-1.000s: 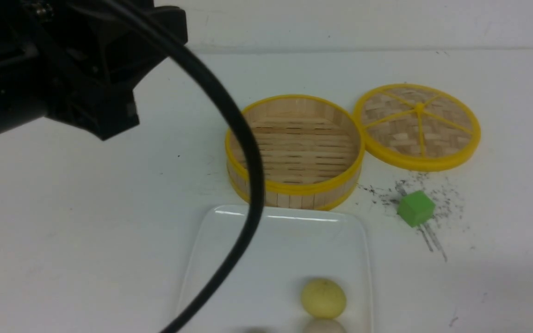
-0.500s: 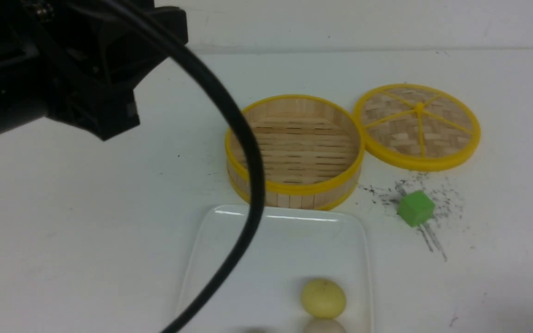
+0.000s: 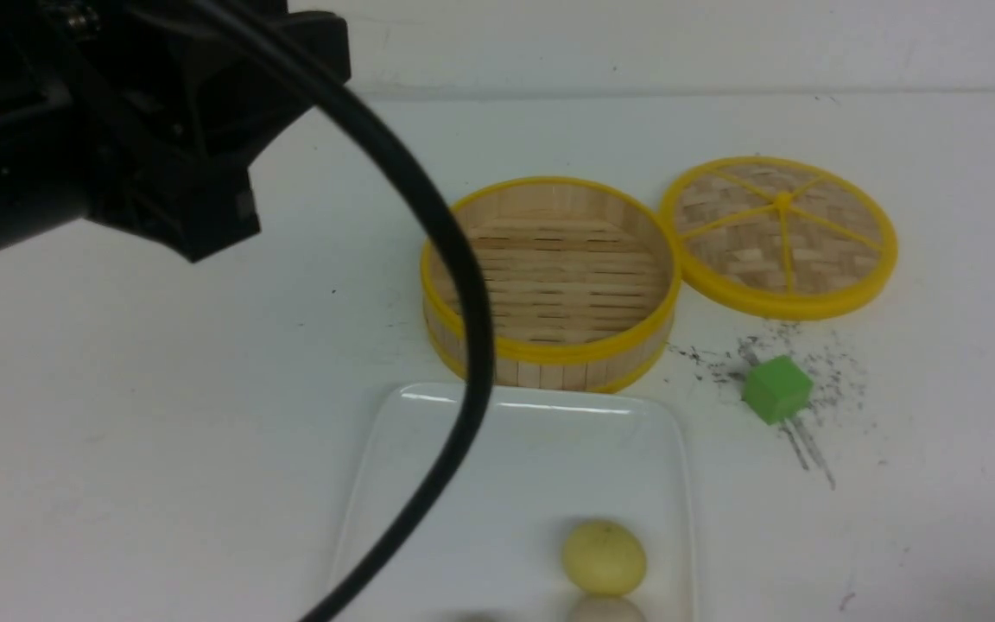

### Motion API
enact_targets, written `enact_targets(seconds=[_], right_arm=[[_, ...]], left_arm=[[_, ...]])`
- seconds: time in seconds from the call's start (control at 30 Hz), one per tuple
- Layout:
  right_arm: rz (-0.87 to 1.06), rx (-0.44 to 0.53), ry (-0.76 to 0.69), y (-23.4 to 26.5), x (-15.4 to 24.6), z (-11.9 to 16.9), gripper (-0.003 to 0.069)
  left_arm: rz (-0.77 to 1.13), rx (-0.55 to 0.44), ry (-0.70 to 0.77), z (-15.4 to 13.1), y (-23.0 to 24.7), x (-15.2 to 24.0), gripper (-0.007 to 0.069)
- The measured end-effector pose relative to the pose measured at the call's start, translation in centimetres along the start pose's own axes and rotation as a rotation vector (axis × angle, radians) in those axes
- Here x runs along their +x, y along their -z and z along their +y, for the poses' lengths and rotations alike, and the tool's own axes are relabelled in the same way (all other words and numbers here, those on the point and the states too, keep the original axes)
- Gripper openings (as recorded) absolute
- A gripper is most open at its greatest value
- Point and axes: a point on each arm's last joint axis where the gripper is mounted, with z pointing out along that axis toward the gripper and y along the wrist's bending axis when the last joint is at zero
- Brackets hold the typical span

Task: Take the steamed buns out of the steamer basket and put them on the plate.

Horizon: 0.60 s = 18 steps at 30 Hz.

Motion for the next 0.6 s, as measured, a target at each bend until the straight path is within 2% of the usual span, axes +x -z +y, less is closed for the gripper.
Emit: enact_targets(seconds=[0.5, 0.6], right_arm=[[0.000, 0.003, 0.001, 0.00, 0.00, -0.02, 0.0065], [0.002, 0.030, -0.009, 0.01, 0.01, -0.16, 0.0069]], left_arm=[[0.000, 0.000, 0.001, 0.00, 0.00, 0.00, 0.0288], [-0.001, -0.001, 0.001, 0.01, 0.00, -0.01, 0.0288]])
